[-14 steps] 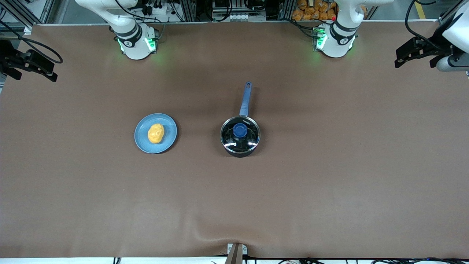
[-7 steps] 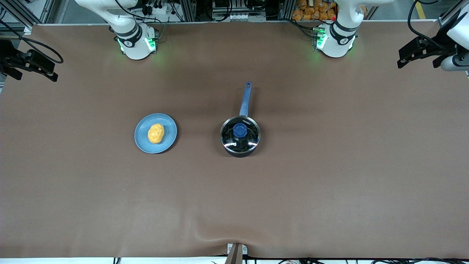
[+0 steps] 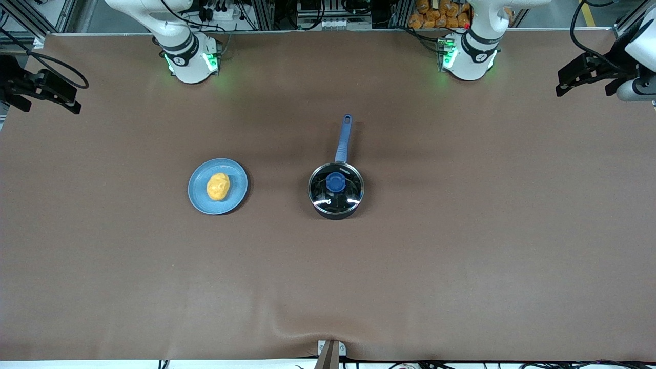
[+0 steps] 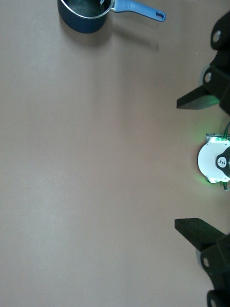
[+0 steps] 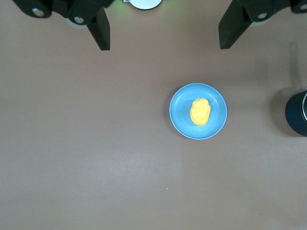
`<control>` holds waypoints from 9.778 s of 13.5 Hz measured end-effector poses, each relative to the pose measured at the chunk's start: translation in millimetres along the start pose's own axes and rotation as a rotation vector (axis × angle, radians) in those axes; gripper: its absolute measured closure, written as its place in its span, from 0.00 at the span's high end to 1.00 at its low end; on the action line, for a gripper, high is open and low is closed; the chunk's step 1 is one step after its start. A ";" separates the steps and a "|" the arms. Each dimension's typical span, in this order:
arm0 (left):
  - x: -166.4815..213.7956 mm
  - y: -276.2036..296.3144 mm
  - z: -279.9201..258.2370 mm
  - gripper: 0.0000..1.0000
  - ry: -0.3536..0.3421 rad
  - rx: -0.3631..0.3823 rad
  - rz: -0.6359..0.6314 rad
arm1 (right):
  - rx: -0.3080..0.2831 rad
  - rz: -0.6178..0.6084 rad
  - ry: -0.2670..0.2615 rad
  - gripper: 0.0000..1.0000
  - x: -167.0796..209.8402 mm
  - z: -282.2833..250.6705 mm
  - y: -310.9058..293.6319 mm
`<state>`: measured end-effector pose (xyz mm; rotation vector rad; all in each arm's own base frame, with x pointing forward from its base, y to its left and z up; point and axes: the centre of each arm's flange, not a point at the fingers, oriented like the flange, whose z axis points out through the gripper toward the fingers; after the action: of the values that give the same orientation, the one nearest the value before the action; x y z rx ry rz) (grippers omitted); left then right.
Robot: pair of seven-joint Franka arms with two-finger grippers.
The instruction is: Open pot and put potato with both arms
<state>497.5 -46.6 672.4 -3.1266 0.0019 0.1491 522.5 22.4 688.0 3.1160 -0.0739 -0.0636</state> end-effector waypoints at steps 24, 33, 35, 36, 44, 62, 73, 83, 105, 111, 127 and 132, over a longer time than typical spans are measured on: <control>7.3 6.9 4.1 1.00 0.008 0.002 0.012 | 0.000 -0.003 -0.001 1.00 -0.2 0.0 -1.7; 47.9 166.2 81.3 1.00 -0.007 0.005 0.071 | 0.000 -0.006 -0.001 1.00 -0.3 0.2 -3.0; 49.5 237.8 116.4 1.00 -0.019 -0.012 0.045 | 0.000 -0.006 -0.001 1.00 -0.4 0.1 -3.2; 49.7 272.2 133.3 1.00 -0.014 -0.023 0.049 | 0.001 -0.006 -0.001 1.00 -0.4 0.1 -3.4; 33.3 462.4 274.1 1.00 0.054 -0.006 -0.009 | 0.035 -0.004 -0.004 1.00 -0.3 0.0 -2.5; 53.3 483.7 370.7 1.00 0.118 0.031 -0.066 | 0.039 -0.007 -0.004 1.00 -0.5 0.0 -3.9; 55.1 483.8 374.2 0.60 0.116 0.031 -0.105 | 0.039 -0.007 -0.004 1.00 -0.5 -0.1 -4.0; 72.5 392.3 236.2 0.60 0.095 0.053 -0.303 | 0.037 -0.004 -0.048 1.00 11.5 21.7 -3.4; 117.6 25.0 444.6 0.60 0.119 0.032 -0.236 | 0.105 0.062 -0.114 1.00 7.4 381.5 -124.1; 123.4 2.3 452.1 0.67 0.125 0.050 -0.241 | 0.103 0.036 -0.076 1.00 8.6 449.6 -146.2; 167.3 50.3 186.9 1.00 0.096 0.065 -0.283 | 0.046 -0.056 -0.157 0.69 37.2 427.7 -164.3; 141.5 65.6 119.4 1.00 0.107 0.038 -0.216 | 0.198 -0.080 -0.096 0.69 61.6 262.6 -268.3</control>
<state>626.8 -110.8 539.3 -3.0650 -0.3269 -0.0211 585.7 281.4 416.5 3.3118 0.0463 -0.2207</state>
